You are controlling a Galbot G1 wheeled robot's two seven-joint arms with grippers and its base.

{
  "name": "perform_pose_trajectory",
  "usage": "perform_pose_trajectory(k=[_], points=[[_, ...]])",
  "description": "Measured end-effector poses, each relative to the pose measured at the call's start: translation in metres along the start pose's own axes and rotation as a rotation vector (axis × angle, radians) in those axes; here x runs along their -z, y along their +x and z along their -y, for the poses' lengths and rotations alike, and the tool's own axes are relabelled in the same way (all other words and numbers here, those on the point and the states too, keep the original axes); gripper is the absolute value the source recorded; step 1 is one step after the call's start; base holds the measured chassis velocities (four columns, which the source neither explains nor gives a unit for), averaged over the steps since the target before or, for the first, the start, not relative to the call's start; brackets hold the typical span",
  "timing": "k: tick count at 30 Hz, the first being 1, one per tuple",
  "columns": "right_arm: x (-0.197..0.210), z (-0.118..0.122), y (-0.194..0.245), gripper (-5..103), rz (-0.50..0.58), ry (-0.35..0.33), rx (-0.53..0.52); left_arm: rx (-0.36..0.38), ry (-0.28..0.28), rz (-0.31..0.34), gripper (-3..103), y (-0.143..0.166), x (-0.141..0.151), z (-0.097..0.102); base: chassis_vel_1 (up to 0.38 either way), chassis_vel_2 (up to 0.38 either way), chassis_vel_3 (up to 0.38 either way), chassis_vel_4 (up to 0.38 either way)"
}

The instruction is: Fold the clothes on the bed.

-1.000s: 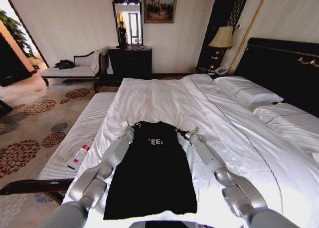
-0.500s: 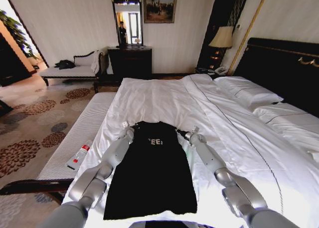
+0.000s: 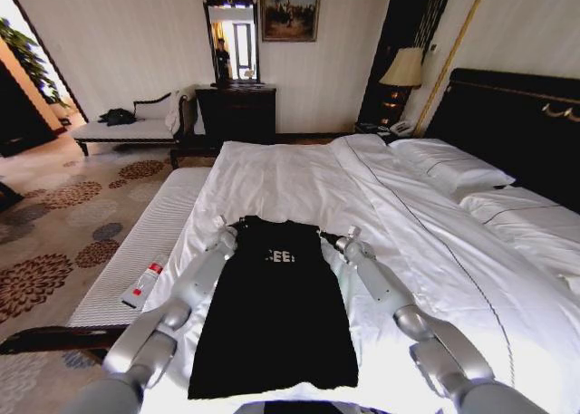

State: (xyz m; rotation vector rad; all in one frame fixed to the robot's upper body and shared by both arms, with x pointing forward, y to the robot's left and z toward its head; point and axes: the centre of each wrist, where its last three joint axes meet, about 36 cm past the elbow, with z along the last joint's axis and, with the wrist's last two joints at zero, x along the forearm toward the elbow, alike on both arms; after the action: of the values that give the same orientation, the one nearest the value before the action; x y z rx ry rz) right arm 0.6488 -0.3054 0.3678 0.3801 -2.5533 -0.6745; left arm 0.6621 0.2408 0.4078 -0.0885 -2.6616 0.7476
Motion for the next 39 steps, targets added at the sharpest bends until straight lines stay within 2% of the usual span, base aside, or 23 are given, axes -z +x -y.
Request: perform_pose_trajectory(k=[3,12,18,22,27,30,39], points=[[0.029,-0.013,0.000,1,0.046,0.032,0.011,-0.014,0.005,0.035,2,0.003,0.025,0.002,0.000,0.000,0.000,0.000],[0.080,-0.043,-0.003,1,0.118,0.082,0.017,-0.055,-0.023,0.068,2,0.000,0.059,0.012,0.000,0.000,0.000,0.000],[0.091,-0.052,-0.012,1,0.145,0.094,0.003,-0.055,-0.058,0.089,2,-0.014,0.076,0.015,0.000,0.000,0.000,0.000],[0.088,-0.060,-0.022,1,0.146,0.112,-0.003,-0.046,-0.094,0.099,2,-0.021,0.090,0.008,0.000,0.000,0.000,0.000],[0.084,-0.075,-0.034,1,0.140,0.118,0.012,-0.028,-0.117,0.103,2,-0.021,0.095,-0.002,0.000,0.000,0.000,0.000],[0.084,-0.079,-0.037,1,0.142,0.117,0.014,-0.034,-0.116,0.103,2,-0.022,0.093,0.001,0.000,0.000,0.000,0.000],[0.077,-0.068,-0.032,1,0.160,0.117,-0.001,-0.069,-0.114,0.102,2,-0.012,0.073,0.013,0.000,0.000,0.000,0.000]])
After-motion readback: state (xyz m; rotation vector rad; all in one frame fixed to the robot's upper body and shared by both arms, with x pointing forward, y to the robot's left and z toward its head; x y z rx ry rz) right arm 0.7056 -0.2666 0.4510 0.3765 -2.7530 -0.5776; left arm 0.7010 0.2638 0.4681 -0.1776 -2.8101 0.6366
